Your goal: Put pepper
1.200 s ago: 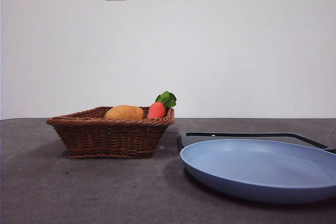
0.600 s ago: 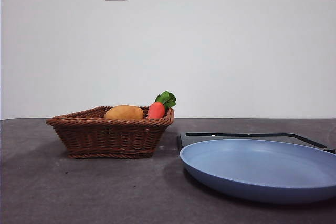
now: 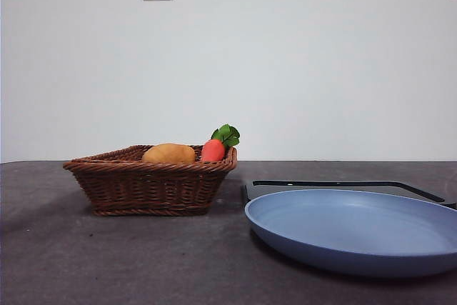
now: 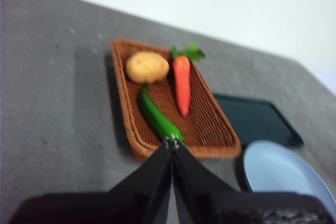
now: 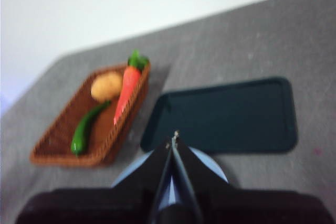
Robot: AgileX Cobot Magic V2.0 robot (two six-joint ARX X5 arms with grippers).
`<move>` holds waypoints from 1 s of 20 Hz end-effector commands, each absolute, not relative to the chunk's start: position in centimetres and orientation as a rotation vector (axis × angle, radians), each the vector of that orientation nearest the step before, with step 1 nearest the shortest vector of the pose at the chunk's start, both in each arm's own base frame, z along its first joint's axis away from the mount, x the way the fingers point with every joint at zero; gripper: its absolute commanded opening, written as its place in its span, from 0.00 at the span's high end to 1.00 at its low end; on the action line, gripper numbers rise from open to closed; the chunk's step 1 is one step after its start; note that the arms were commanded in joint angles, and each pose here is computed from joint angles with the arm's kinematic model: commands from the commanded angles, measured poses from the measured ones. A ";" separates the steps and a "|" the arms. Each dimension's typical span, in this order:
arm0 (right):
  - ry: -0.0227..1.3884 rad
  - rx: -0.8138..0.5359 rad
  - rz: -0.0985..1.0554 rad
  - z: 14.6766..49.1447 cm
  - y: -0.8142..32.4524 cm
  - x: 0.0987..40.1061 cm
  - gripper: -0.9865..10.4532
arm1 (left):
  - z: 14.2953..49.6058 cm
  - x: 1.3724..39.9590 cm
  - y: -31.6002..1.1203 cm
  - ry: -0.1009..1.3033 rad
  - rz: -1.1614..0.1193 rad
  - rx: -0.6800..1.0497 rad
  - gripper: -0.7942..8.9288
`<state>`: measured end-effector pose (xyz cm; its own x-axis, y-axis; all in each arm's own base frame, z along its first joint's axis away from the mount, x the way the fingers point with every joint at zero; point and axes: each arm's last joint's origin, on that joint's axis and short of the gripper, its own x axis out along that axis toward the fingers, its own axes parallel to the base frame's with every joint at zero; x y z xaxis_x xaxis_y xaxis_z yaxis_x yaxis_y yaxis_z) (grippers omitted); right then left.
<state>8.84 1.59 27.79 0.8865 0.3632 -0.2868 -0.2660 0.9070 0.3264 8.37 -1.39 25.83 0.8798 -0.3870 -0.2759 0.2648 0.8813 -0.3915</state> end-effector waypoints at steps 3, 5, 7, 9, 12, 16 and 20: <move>0.526 0.136 0.375 30.3 1.7 8.9 0.91 | 27.6 8.8 -1.6 0.460 -0.430 -0.237 0.91; 0.608 0.101 0.382 30.9 1.7 8.9 0.91 | 28.1 8.9 -1.7 0.512 -0.477 -0.214 0.91; 0.682 0.069 0.392 31.4 1.7 8.9 0.91 | 28.5 9.0 -1.8 0.558 -0.516 -0.194 0.91; 0.763 0.037 0.405 31.8 1.7 8.8 0.91 | 28.8 9.0 -1.8 0.606 -0.530 -0.170 0.91; 0.794 0.035 0.406 31.7 1.7 8.9 0.90 | 29.0 9.1 -1.8 0.617 -0.537 -0.167 0.91; 0.792 0.036 0.405 31.7 1.7 9.0 0.78 | 29.0 9.1 -1.9 0.618 -0.544 -0.174 0.65; 0.828 0.058 0.396 31.5 1.7 9.5 0.64 | 29.0 9.1 -1.9 0.619 -0.546 -0.176 0.55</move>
